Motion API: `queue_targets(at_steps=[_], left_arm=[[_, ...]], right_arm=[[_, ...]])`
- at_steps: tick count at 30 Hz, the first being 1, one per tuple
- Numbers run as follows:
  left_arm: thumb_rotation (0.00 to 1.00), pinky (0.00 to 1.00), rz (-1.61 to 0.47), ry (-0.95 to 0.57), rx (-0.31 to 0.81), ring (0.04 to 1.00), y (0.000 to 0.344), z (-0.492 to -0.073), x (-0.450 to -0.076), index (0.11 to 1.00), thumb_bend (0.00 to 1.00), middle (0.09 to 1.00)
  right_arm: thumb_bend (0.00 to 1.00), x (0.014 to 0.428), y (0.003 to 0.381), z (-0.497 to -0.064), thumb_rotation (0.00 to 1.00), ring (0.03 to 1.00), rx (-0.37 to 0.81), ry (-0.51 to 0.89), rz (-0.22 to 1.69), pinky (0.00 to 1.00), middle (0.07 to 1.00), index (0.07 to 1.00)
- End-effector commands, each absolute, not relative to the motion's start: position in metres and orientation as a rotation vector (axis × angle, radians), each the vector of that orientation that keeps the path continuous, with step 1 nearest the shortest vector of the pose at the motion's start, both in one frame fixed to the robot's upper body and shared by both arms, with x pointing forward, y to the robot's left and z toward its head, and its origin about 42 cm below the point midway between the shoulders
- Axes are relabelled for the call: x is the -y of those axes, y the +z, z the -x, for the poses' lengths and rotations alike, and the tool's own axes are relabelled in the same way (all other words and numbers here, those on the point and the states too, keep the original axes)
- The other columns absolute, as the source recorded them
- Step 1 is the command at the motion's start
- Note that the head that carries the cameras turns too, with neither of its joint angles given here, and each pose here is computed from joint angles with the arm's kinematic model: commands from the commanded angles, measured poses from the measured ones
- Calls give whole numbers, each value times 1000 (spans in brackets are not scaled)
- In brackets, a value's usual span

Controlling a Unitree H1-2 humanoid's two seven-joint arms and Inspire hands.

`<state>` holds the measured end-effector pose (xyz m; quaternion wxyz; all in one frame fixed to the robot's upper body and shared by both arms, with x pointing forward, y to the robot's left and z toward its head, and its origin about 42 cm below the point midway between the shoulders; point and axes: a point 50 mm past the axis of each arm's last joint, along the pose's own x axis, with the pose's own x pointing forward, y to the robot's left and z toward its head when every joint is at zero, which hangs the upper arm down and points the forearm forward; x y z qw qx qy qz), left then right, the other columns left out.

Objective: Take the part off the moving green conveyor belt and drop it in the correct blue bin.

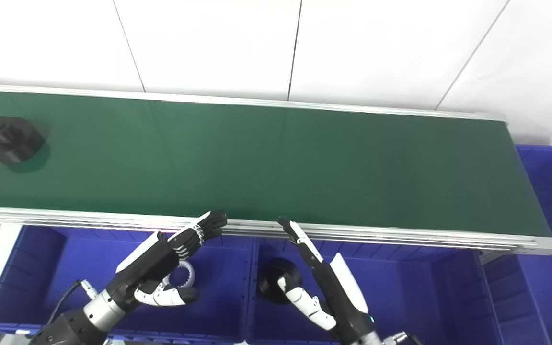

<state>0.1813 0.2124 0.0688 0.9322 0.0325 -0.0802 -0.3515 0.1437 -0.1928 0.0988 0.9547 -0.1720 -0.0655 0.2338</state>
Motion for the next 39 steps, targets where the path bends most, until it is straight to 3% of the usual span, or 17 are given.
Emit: queue_targets(at_steps=[1,18,25,32,39], left_arm=[[530,965,-71,-712,213,987,79,-183,-214,968,447,982],[514,954,-75,-717,215,982,79,-186,-216,966,439,977],[507,913,-110,-713,122,950,46,-184,-206,958,461,971],[444,831,-161,-690,120,895,45,-193,-206,894,507,923],[426,828,-169,-693,129,899,48,-190,-206,901,496,925]], right_arm=[[450,191,110,-145,954,963,168,462,330,927,976,963],[459,190,107,-147,961,957,173,462,331,916,975,964],[437,200,68,-142,974,966,158,470,341,932,975,968],[447,197,56,-149,895,930,165,446,345,844,956,926],[421,198,60,-146,843,938,175,456,341,857,956,930]])
